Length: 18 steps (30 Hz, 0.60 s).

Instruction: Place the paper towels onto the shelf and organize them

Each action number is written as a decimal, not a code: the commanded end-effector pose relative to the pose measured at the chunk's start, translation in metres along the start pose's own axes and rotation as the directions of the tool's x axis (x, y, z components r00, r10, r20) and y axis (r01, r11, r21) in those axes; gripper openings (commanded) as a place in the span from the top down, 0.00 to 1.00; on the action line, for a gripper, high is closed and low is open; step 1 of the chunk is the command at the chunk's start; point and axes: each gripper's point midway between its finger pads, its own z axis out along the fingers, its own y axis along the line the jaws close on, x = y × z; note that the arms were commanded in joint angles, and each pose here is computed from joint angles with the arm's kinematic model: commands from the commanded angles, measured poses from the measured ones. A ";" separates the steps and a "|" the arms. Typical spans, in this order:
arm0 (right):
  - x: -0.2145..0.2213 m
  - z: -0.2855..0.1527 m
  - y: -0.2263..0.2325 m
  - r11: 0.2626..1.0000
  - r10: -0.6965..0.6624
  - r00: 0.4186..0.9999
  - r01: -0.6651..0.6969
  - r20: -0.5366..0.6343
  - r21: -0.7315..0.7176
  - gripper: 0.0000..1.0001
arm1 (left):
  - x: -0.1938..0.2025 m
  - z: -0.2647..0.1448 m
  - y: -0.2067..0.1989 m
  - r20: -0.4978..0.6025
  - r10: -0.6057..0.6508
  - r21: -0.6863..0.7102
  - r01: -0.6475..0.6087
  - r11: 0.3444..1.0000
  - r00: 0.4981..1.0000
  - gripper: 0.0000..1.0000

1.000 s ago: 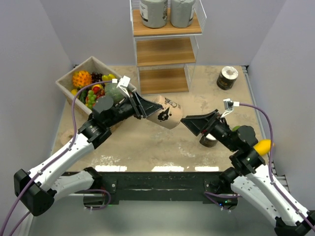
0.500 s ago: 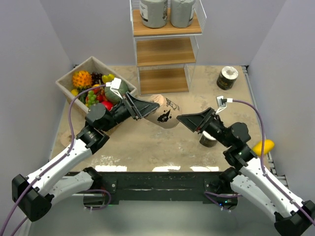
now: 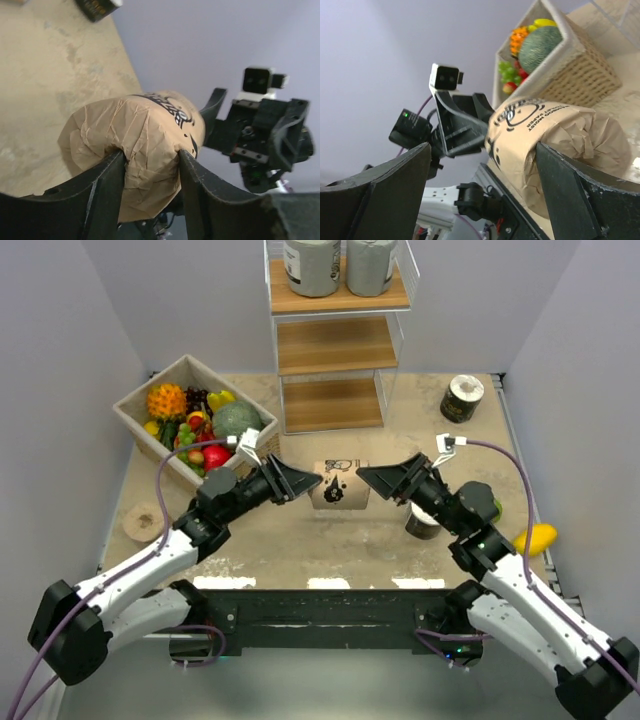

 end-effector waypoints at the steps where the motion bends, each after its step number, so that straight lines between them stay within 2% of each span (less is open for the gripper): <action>1: 0.004 0.016 -0.002 0.999 -0.020 1.000 0.019 -0.016 -0.040 0.12 | 0.029 0.005 0.037 -0.049 0.005 -0.050 -0.007 0.999 0.999 0.46; 3: 0.007 0.023 -0.017 0.999 -0.034 0.999 0.034 -0.028 0.004 0.13 | 0.040 0.008 0.057 -0.081 0.005 -0.109 -0.014 0.994 0.997 0.43; 6: 0.015 0.028 -0.042 0.995 -0.056 0.997 0.061 -0.055 0.080 0.14 | 0.045 0.007 0.085 -0.109 0.051 -0.235 -0.075 0.969 0.993 0.32; 7: 0.018 0.027 -0.050 0.992 -0.067 0.996 0.073 -0.065 0.102 0.14 | 0.038 0.006 0.099 -0.082 0.072 -0.314 -0.094 0.945 0.994 0.28; 9: 0.025 0.027 -0.067 0.987 -0.069 0.994 0.079 -0.079 0.143 0.14 | 0.040 -0.004 0.124 -0.130 0.090 -0.452 -0.139 0.881 0.987 0.27; 10: 0.028 0.028 -0.075 0.983 -0.071 0.993 0.085 -0.091 0.160 0.15 | 0.039 -0.013 0.140 -0.143 0.093 -0.537 -0.156 0.829 0.985 0.27; 13: 0.036 0.025 -0.095 0.966 -0.109 0.985 0.136 -0.130 0.218 0.17 | 0.033 -0.025 0.148 -0.140 0.124 -0.608 -0.184 0.772 0.982 0.27; 15: 0.033 0.021 -0.103 0.937 -0.142 0.975 0.188 -0.171 0.295 0.19 | 0.028 -0.027 0.142 -0.144 0.157 -0.605 -0.212 0.768 0.977 0.27; 16: 0.024 0.019 -0.112 0.904 -0.200 0.964 0.250 -0.174 0.346 0.19 | 0.019 -0.028 0.132 -0.130 0.183 -0.599 -0.225 0.769 0.974 0.26; 18: 0.016 0.011 -0.117 0.848 -0.221 0.949 0.301 -0.224 0.436 0.21 | 0.008 -0.031 0.121 -0.140 0.245 -0.589 -0.280 0.758 0.959 0.26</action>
